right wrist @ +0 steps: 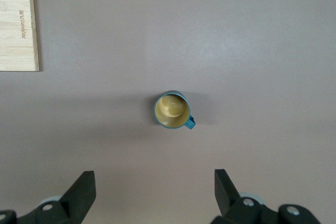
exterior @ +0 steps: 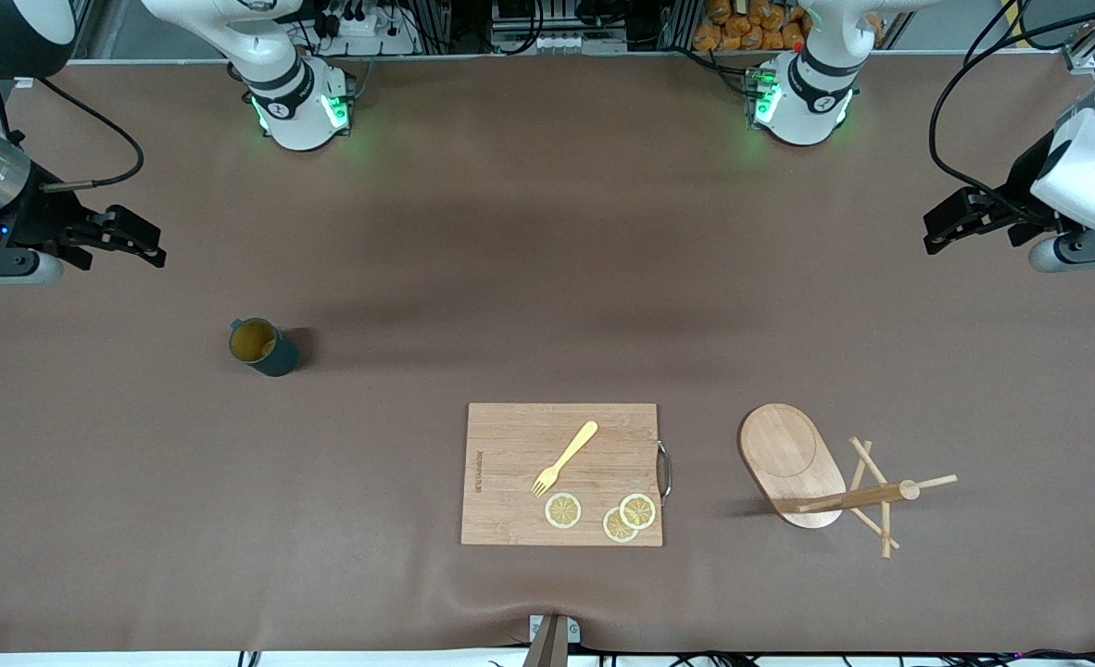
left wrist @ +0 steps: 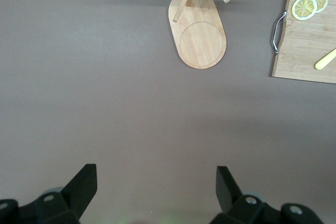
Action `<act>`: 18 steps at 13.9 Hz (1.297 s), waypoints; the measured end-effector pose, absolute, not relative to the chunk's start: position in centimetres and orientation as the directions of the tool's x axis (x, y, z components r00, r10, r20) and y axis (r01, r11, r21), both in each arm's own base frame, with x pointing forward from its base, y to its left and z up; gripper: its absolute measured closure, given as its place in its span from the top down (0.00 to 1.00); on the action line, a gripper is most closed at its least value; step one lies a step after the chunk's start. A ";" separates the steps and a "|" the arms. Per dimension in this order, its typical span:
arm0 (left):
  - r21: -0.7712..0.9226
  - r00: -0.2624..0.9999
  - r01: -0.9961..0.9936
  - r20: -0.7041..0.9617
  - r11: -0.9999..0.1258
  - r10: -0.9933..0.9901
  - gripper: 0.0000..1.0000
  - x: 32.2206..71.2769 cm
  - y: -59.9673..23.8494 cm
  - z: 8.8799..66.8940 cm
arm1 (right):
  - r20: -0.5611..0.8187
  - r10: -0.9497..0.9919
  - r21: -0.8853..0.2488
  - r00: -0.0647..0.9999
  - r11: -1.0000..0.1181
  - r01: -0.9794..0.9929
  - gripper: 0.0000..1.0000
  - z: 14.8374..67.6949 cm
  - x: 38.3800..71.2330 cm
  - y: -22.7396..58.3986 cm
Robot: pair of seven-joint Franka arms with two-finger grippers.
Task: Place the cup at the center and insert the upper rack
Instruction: 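Reach the right gripper toward the teal mug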
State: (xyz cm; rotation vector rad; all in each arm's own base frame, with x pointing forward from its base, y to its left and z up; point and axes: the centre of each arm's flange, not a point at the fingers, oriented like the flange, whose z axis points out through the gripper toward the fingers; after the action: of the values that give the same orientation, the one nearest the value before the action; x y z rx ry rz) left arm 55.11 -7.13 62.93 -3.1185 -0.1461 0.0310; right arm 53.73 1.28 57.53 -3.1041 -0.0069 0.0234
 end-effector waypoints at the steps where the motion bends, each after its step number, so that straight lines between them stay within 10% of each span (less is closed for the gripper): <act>1: -0.020 0.995 0.094 -0.019 -0.995 0.094 1.00 55.1 -7.1 62.9 | -0.015 0.005 -0.037 1.000 -0.999 0.004 1.00 57.5 53.7 1.3; 18: -0.010 0.997 0.060 0.047 -0.998 0.060 1.00 53.9 -9.0 65.8 | -0.043 -0.065 -0.034 0.997 -0.997 -0.066 1.00 56.2 53.7 1.6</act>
State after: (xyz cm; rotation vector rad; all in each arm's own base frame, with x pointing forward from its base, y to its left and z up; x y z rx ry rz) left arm 53.92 -9.05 65.82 -3.1283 -0.0937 -0.0733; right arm 53.68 1.59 56.17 -3.1034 0.1016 0.0655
